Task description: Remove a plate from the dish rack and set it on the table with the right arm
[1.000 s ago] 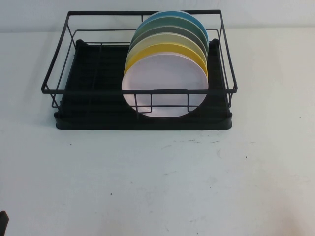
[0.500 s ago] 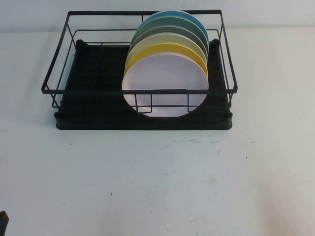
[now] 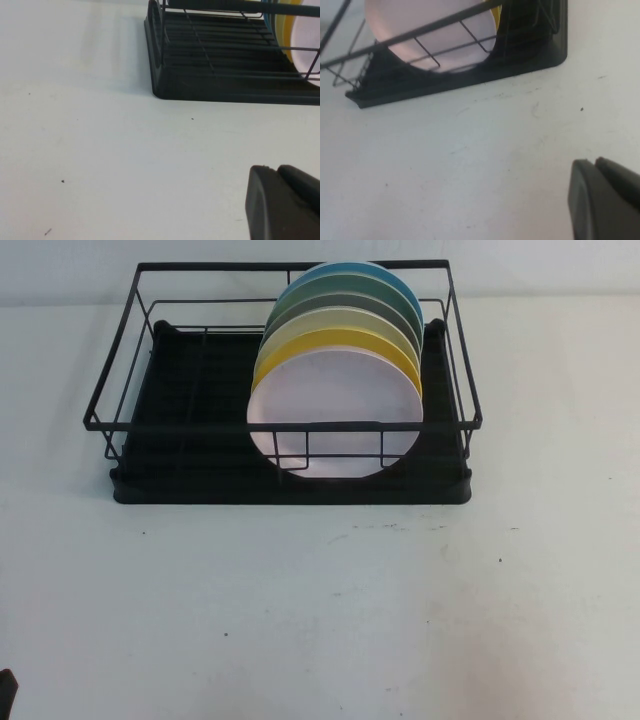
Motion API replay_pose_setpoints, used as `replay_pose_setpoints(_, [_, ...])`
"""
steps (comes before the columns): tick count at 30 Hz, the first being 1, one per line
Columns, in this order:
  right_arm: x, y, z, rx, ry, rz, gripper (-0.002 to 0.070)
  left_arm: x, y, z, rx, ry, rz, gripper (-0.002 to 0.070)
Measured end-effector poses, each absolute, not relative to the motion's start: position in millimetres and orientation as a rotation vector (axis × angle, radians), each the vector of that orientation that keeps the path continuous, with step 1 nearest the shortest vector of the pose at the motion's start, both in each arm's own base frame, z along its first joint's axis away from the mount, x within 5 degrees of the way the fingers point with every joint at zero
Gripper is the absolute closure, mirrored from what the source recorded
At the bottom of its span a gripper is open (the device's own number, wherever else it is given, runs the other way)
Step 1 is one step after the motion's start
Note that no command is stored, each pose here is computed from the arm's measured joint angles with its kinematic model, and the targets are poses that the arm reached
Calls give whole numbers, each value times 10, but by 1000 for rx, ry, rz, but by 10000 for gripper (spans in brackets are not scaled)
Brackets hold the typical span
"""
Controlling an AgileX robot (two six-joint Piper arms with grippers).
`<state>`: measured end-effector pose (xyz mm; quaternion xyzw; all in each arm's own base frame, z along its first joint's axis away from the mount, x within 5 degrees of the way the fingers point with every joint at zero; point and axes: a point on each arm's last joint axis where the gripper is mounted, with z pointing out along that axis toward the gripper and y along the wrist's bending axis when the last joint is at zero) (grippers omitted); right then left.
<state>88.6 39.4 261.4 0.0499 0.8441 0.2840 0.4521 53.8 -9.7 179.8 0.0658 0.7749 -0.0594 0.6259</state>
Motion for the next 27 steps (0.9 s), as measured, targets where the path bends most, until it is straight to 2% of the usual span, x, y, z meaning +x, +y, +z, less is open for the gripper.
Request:
replay_pose_setpoints(9, [1681, 509, 3106, -234, 2192, 595, 694, 538, -97, 1798, 151, 1778, -136, 678])
replay_pose_setpoints(17, [2272, 1199, 3411, -696, 2101, 520, 689, 538, -97, 1798, 151, 1778, -136, 678])
replay_pose_setpoints(21, [2557, 1607, 3422, -925, 2024, 476, 637, 538, -97, 1798, 151, 1778, -136, 678])
replay_pose_setpoints(27, [3000, 1963, 3335, -1160, 1869, 346, 472, 538, -97, 1798, 151, 1778, -136, 678])
